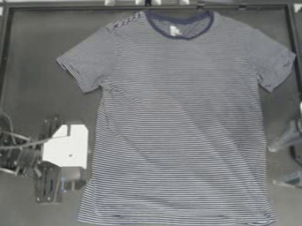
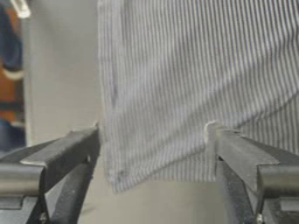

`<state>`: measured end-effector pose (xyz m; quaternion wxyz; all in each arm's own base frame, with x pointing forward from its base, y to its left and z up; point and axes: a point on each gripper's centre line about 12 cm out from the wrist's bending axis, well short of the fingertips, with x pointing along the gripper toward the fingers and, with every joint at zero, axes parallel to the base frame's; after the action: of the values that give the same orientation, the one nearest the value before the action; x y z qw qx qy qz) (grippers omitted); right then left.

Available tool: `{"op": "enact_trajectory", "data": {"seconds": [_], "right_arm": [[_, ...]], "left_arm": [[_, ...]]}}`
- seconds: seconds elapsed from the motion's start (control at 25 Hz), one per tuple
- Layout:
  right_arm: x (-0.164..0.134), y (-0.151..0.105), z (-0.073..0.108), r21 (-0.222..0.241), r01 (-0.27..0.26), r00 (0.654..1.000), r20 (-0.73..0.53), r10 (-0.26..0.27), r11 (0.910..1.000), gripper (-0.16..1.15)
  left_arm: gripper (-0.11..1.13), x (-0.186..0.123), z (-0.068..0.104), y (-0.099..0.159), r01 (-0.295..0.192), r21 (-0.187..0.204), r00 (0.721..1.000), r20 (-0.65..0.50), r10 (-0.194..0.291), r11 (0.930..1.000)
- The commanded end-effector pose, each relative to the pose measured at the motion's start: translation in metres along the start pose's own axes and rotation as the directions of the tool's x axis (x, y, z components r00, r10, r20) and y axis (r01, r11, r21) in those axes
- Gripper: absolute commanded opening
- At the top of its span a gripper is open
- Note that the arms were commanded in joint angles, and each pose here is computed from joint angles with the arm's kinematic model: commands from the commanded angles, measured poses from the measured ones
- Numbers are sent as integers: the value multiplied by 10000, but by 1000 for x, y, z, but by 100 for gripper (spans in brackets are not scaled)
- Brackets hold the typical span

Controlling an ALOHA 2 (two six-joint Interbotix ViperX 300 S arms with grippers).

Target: Fold shirt

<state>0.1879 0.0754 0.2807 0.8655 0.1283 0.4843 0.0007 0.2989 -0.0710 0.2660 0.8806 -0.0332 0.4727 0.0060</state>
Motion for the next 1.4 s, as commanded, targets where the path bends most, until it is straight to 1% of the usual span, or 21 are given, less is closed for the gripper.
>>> {"op": "enact_trajectory", "data": {"seconds": [0.04, 0.12, 0.24, 0.44, 0.68, 0.84, 0.92, 1.16, 1.28, 1.4], "right_arm": [[5, 20, -2, 9, 231, 9996, -176, -231, 9997, 98], [11, 29, -7, 77, 311, 9990, -334, -309, 9995, 98], [22, 39, -14, 301, 460, 9963, -746, -437, 9985, 98], [40, 50, -18, 528, 654, 9887, -1387, -576, 9965, 98], [63, 58, -25, 616, 908, 9749, -2094, -761, 9940, 97], [76, 61, -28, 692, 885, 9729, -2199, -713, 9937, 98], [80, 61, -29, 773, 886, 9732, -2191, -698, 9931, 97], [89, 59, -34, 1287, 785, 9779, -2027, -512, 9886, 97], [97, 60, -37, 1346, 638, 9799, -1959, -365, 9888, 98], [105, 61, -40, 1316, 679, 9783, -2031, -401, 9890, 97]], "left_arm": [[94, 3, 6, -10, 112, -26, 9999, 32, -112, 9999], [94, 8, 6, -16, 147, 53, 9999, -88, -147, 9999], [94, 17, 5, -24, 178, 112, 9992, -352, -174, 9998], [94, 28, 1, -34, 182, -47, 9975, -681, -185, 9998], [93, 46, -8, -44, 82, -31, 9929, -1190, -85, 10000], [85, 59, -13, -49, 46, 127, 9892, -1463, -26, 9999], [84, 64, -11, -51, 35, 142, 9886, -1507, -13, 9999], [85, 82, -6, -59, -11, 297, 9849, -1730, 63, 9996], [85, 92, -5, -66, 72, 434, 9847, -1741, 4, 9990], [85, 100, -7, -70, 61, 490, 9824, -1869, 32, 9988]]}}
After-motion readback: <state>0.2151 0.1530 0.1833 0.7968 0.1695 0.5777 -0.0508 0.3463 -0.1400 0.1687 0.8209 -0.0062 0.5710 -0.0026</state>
